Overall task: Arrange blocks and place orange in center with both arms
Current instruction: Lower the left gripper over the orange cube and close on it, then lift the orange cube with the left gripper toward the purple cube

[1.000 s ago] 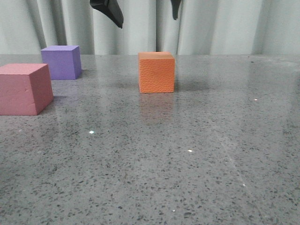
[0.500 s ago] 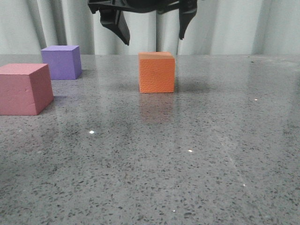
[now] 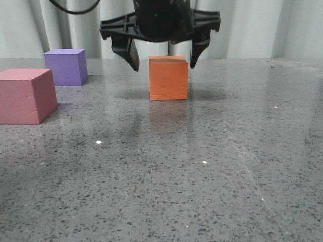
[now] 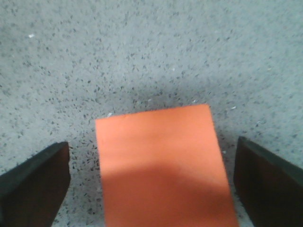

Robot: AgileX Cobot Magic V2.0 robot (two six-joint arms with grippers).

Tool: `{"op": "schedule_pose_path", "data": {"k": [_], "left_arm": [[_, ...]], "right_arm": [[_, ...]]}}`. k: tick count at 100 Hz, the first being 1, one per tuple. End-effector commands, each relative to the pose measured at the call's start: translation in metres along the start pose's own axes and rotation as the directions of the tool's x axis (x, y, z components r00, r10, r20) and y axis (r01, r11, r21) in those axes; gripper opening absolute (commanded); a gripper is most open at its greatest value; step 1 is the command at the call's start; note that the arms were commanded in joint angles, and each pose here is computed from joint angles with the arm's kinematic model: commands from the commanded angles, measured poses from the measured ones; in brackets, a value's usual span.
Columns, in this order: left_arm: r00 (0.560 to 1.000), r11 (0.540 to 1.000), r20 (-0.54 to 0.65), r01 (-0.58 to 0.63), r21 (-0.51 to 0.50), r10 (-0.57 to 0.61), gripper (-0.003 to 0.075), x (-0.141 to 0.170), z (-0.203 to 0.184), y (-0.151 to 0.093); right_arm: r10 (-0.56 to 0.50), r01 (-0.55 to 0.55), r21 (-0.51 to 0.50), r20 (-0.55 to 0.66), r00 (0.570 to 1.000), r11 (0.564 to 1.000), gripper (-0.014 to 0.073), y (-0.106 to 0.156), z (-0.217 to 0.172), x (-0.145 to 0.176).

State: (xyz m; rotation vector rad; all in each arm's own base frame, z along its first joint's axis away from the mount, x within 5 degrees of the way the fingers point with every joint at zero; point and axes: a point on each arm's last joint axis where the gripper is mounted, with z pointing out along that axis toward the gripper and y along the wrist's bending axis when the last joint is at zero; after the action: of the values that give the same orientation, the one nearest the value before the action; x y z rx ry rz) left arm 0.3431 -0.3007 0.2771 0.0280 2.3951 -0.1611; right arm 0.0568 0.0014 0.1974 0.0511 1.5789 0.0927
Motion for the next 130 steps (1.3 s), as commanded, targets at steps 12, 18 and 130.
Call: {"op": "schedule_pose_path", "data": {"k": [12,18,130], "left_arm": [[0.997,0.999,0.075,0.022,0.050,-0.026,0.0643,-0.018,-0.019,-0.002],[0.997,0.999,0.075,0.022,0.050,-0.026,0.0601,-0.018,-0.019,-0.002],[0.943,0.986,0.326,-0.014,-0.166,0.068,0.0188,-0.045,-0.141,0.103]], "right_arm": [[-0.004,0.006,-0.010,0.123,0.992,1.000,-0.0067,0.001,-0.003,-0.014],[-0.004,0.006,-0.010,0.123,0.992,1.000,-0.0067,0.001,-0.003,-0.014],[-0.004,0.006,-0.010,0.123,0.992,1.000,-0.0067,0.001,-0.003,-0.014]]}}
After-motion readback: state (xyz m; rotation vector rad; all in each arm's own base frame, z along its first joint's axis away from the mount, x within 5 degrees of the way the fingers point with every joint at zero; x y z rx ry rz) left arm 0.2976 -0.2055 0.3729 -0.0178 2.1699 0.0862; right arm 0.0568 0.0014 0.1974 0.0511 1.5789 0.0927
